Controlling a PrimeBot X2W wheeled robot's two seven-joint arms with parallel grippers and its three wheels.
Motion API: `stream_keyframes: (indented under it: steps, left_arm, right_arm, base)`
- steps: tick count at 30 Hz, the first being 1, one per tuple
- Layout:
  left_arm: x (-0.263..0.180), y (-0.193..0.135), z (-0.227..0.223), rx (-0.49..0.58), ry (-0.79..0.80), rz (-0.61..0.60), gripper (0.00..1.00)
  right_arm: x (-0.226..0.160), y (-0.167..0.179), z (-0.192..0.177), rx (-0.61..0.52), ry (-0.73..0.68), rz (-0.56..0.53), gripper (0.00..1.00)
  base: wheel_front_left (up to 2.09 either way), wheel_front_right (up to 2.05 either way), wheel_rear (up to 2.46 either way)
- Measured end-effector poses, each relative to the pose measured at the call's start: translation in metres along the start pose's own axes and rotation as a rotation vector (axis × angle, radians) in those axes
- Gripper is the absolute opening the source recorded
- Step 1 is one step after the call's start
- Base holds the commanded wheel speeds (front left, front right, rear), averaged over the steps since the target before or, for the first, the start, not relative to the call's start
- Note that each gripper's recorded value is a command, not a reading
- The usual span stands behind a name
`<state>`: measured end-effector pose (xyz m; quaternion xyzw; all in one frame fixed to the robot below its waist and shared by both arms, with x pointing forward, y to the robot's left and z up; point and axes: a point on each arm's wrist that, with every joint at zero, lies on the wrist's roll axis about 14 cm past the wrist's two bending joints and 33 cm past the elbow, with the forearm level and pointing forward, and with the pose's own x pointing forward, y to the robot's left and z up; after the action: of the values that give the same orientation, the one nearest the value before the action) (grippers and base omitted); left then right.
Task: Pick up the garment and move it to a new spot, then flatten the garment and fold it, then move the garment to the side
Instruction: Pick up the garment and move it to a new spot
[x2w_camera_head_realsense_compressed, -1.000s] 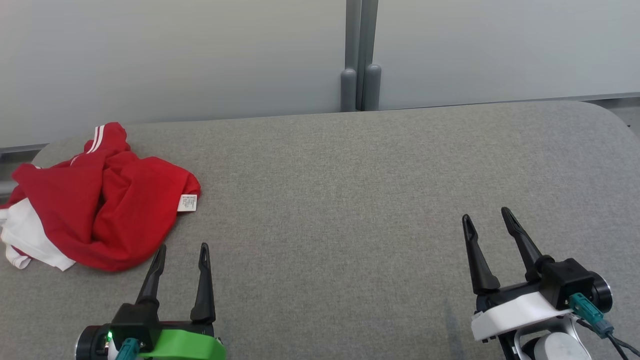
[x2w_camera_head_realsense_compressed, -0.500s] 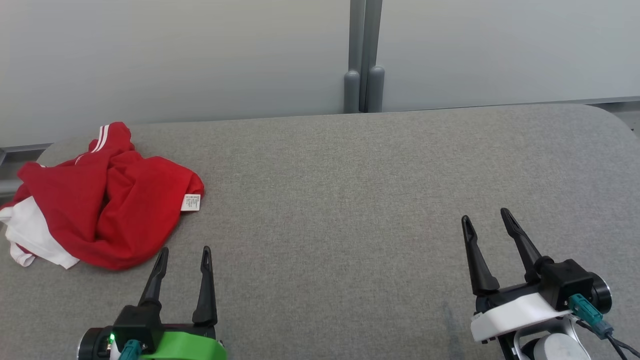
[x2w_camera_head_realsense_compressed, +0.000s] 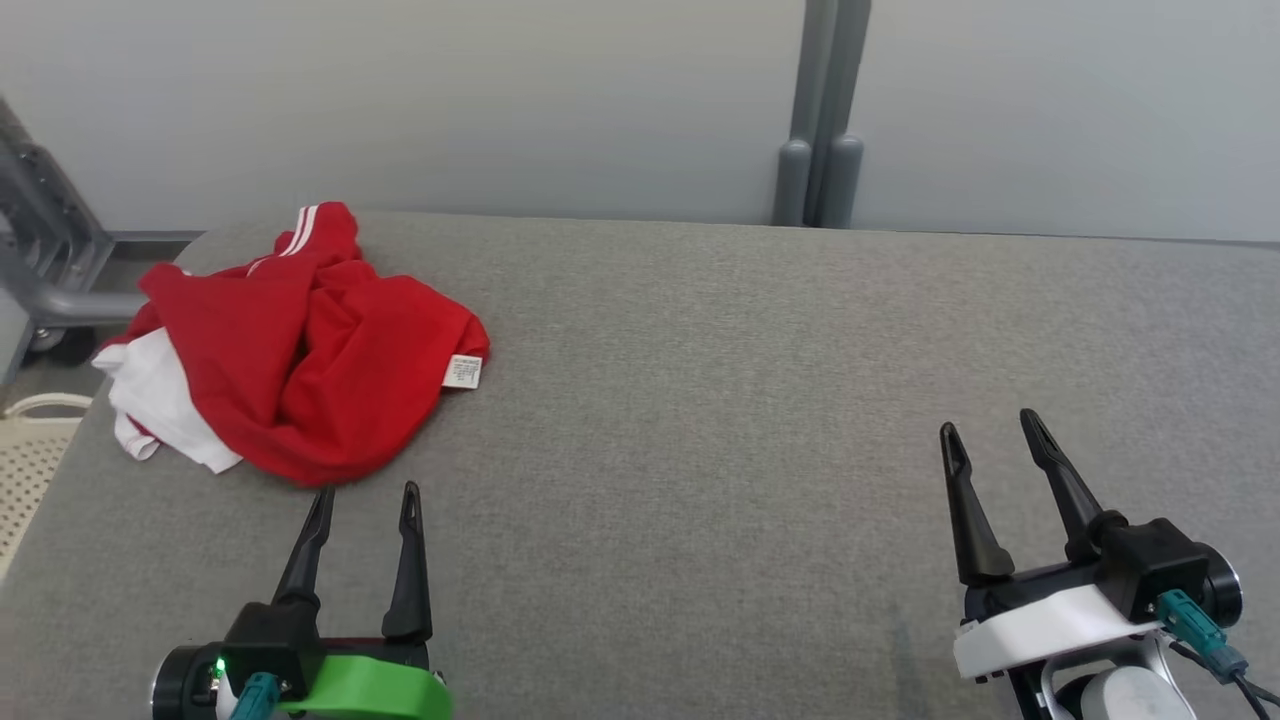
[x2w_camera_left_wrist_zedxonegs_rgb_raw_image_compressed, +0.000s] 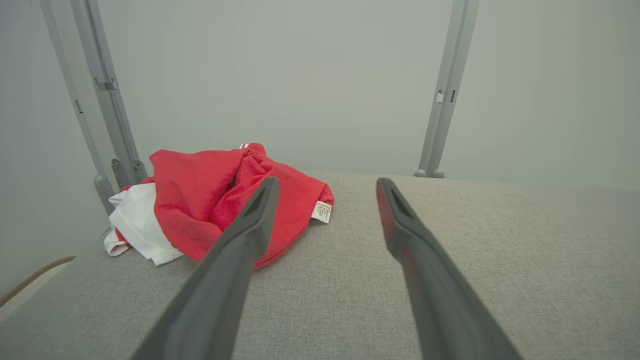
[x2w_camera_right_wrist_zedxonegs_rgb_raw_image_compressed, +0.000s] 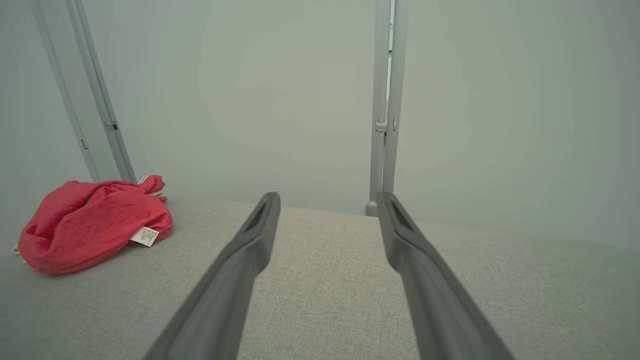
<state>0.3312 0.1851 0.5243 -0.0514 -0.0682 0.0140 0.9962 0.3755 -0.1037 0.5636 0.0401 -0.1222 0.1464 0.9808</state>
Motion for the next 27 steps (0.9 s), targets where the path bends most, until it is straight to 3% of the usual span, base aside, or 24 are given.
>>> stream_keyframes:
  steps: [12, 27]
  left_arm:
    - [-0.043, 0.069, 0.014, 0.036, -0.026, 0.231, 1.00]
    - [-0.088, 0.116, 0.021, 0.064, -0.027, 0.422, 1.00]
  right_arm:
    - [0.038, 0.067, -0.011, 0.059, 0.006, 0.206, 1.00]
    - [0.060, 0.135, -0.024, 0.120, 0.024, 0.395, 1.00]
  base:
    - [0.00, 0.00, 0.00]
    - [0.00, 0.00, 0.00]
